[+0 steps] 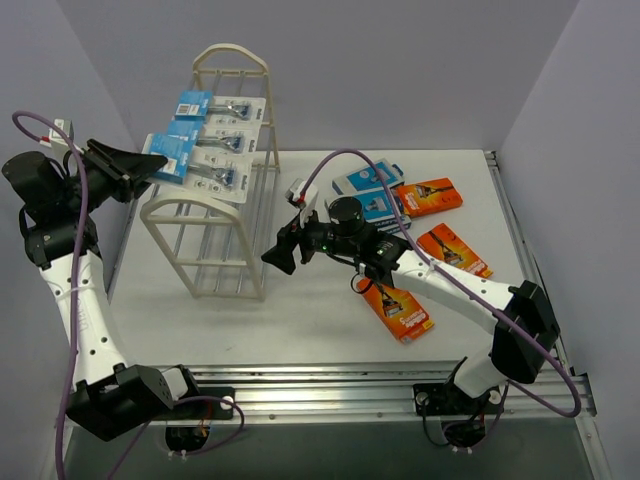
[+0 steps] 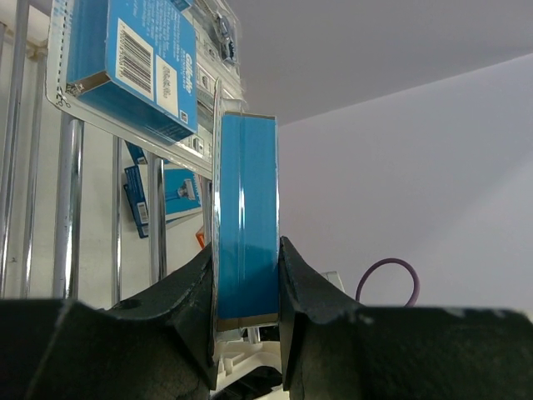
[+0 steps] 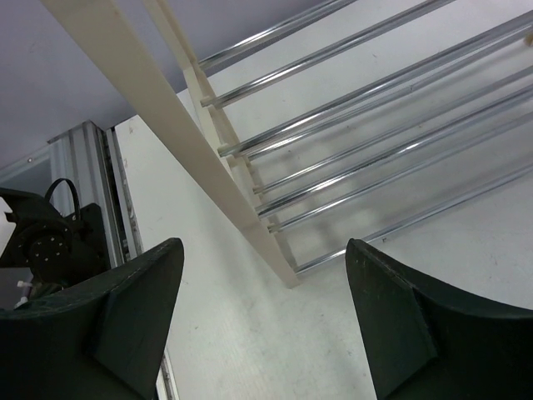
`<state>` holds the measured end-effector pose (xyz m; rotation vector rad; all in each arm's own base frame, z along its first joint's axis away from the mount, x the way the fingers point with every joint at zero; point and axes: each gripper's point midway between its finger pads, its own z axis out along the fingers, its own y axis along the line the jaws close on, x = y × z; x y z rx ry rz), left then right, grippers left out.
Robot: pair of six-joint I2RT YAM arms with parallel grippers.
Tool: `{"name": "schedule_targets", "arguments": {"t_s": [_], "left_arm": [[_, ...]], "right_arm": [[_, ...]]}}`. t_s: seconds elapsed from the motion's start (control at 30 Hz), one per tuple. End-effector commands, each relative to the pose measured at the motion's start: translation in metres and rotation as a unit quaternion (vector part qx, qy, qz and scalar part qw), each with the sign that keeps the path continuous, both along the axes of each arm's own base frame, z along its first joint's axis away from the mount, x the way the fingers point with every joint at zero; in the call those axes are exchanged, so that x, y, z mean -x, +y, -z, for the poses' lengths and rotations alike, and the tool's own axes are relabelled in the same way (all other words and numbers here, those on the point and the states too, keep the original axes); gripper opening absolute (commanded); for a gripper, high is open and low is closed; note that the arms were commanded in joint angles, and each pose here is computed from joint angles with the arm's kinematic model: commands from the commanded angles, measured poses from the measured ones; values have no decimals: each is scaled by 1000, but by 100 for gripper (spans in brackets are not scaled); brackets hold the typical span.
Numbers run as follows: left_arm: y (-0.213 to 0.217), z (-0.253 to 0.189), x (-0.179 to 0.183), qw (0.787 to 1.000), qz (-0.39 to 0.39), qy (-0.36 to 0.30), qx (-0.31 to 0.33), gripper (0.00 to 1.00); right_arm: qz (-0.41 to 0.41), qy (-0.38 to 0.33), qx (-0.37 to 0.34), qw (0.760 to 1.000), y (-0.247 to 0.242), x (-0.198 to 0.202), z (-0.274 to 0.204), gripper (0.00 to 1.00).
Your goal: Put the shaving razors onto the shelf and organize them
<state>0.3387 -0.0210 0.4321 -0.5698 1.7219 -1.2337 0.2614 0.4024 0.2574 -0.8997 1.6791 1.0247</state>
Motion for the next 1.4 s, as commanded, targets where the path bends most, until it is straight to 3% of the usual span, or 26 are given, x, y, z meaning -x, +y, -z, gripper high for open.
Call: {"name": "schedule_targets", "arguments": {"t_s": [0.0,0.37,0.63,1.37], "left_arm": [[15,13,-9,999,-14,-14,-44,34],[25,23,-12,999,-20,-4,-47,44],[28,30,-18,998,-18,1,-53,62],[40,32,-21,992,-33,5,-123,72]], "right_arm": [[4,-26,-34,999,-5,-1,-28,74],[8,-17,-26,999,-8,-4,-16,74],[11,-10,-20,1000,-10,-7,-8,75],[10,6,-16,1000,-10,-13,8,75]]}}
